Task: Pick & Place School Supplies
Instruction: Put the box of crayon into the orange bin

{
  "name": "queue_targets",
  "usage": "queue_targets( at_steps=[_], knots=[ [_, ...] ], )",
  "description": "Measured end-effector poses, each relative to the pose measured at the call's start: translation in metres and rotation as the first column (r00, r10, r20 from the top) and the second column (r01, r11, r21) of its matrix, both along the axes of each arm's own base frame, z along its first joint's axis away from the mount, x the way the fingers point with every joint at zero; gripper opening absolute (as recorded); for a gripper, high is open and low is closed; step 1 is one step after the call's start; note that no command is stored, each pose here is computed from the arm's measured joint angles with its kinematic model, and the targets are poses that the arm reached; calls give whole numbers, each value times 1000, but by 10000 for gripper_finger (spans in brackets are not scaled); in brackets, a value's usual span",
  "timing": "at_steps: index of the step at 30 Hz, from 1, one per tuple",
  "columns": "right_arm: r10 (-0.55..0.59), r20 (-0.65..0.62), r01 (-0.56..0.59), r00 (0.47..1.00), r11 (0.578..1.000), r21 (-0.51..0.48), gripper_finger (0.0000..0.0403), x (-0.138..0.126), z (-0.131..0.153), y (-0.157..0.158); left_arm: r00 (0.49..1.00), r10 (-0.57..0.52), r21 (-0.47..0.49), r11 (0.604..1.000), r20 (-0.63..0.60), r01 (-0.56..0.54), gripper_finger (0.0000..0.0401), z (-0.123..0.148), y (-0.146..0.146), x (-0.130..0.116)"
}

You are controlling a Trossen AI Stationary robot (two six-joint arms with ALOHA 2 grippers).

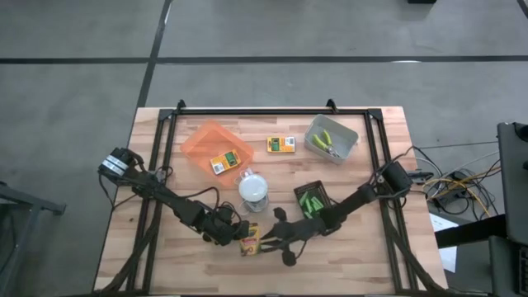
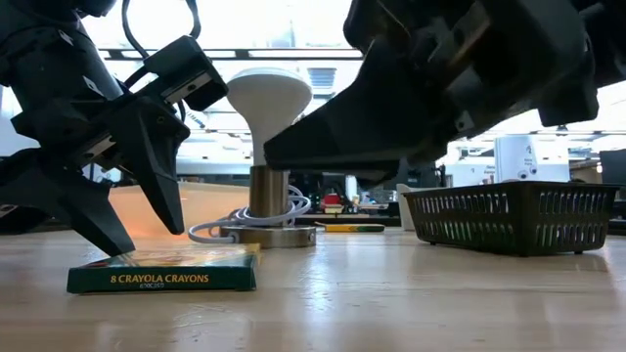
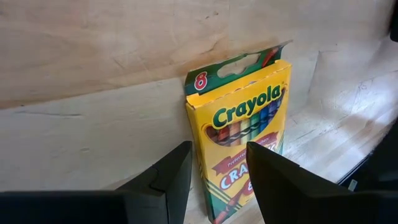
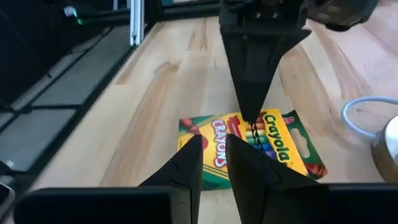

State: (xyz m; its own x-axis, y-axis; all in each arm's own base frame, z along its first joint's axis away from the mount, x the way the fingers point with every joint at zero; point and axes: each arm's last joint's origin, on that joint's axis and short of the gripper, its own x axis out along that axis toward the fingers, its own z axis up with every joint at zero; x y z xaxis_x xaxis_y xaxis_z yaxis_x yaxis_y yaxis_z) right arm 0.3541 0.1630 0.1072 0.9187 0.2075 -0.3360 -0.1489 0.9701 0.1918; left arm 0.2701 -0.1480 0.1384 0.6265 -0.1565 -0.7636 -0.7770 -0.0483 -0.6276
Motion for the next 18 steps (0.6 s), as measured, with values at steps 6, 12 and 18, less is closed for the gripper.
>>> queue_targets(
  at_steps=[6, 12, 18],
  knots=[
    [15, 3, -15, 1000, 999, -49, 68, 13, -8, 5, 1000, 1, 0, 1000, 1, -1, 161, 0, 0, 0],
    [-11, -18, 10, 1000, 997, -71, 68, 14, -15, 5, 1000, 1, 0, 1000, 2, -1, 161, 0, 0, 0],
    [-46, -45, 45, 998, 999, -27, 68, 18, -17, -1, 1000, 2, 0, 1000, 2, -2, 161, 0, 0, 0]
  ],
)
